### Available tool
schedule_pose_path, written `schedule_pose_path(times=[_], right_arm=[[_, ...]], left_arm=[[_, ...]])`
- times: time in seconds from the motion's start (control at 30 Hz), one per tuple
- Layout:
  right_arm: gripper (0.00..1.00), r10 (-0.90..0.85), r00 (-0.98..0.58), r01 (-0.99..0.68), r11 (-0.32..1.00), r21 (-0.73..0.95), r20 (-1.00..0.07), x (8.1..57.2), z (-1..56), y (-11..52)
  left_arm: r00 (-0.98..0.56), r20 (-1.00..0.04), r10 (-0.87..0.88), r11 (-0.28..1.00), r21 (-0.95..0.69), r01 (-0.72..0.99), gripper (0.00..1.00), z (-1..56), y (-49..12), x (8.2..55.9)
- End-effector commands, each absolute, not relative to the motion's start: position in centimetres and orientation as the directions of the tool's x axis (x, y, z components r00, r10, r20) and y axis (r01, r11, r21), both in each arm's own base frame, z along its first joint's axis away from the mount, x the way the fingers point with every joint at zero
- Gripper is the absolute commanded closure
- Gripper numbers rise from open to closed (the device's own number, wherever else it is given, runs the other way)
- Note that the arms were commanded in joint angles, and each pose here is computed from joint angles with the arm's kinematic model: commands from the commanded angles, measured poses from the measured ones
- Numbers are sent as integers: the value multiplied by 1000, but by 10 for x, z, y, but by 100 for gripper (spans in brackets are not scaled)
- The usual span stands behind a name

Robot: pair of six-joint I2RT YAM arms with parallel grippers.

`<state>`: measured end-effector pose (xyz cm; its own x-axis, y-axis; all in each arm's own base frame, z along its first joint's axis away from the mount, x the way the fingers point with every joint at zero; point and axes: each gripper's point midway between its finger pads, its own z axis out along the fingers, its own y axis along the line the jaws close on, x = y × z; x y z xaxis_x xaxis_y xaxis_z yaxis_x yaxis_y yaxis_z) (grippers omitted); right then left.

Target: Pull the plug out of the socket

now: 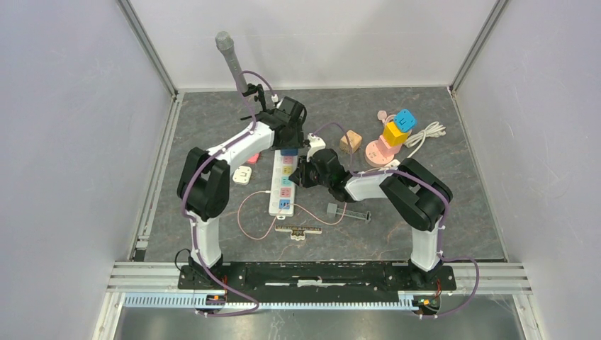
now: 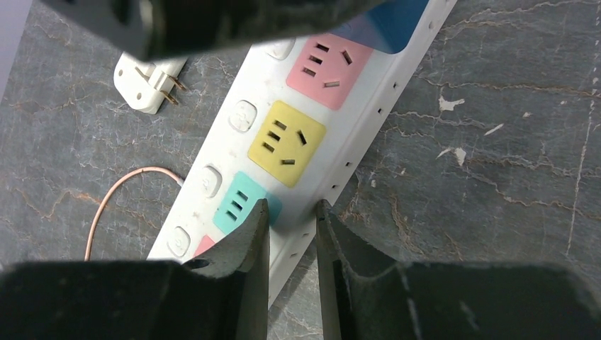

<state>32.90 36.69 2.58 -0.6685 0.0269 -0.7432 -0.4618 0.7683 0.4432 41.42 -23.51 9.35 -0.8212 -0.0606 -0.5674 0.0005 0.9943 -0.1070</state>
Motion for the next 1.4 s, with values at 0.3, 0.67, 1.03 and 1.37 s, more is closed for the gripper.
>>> schedule_pose_path(times=[0.3,0.67,1.03,1.37], right_arm=[[91,-252,-835,-388,900,199,-488,267,-98,286],[92,-251,-836,-381,905,187,-487,268,-99,283],[91,-245,-822,-394,897,202,-514,272,-89,288],[75,-162,-676,-489,828,274,-718,312,31,327]], left_arm=[[-817,-510,-269,709,-679,191,93,213,-319,393],[-769,-617,-166,887,-435,158,93,189,-302,393],[-692,-721,-29,940,-256,227,93,227,-269,391],[-697,-717,-31,974,-177,139,93,202,-225,362]])
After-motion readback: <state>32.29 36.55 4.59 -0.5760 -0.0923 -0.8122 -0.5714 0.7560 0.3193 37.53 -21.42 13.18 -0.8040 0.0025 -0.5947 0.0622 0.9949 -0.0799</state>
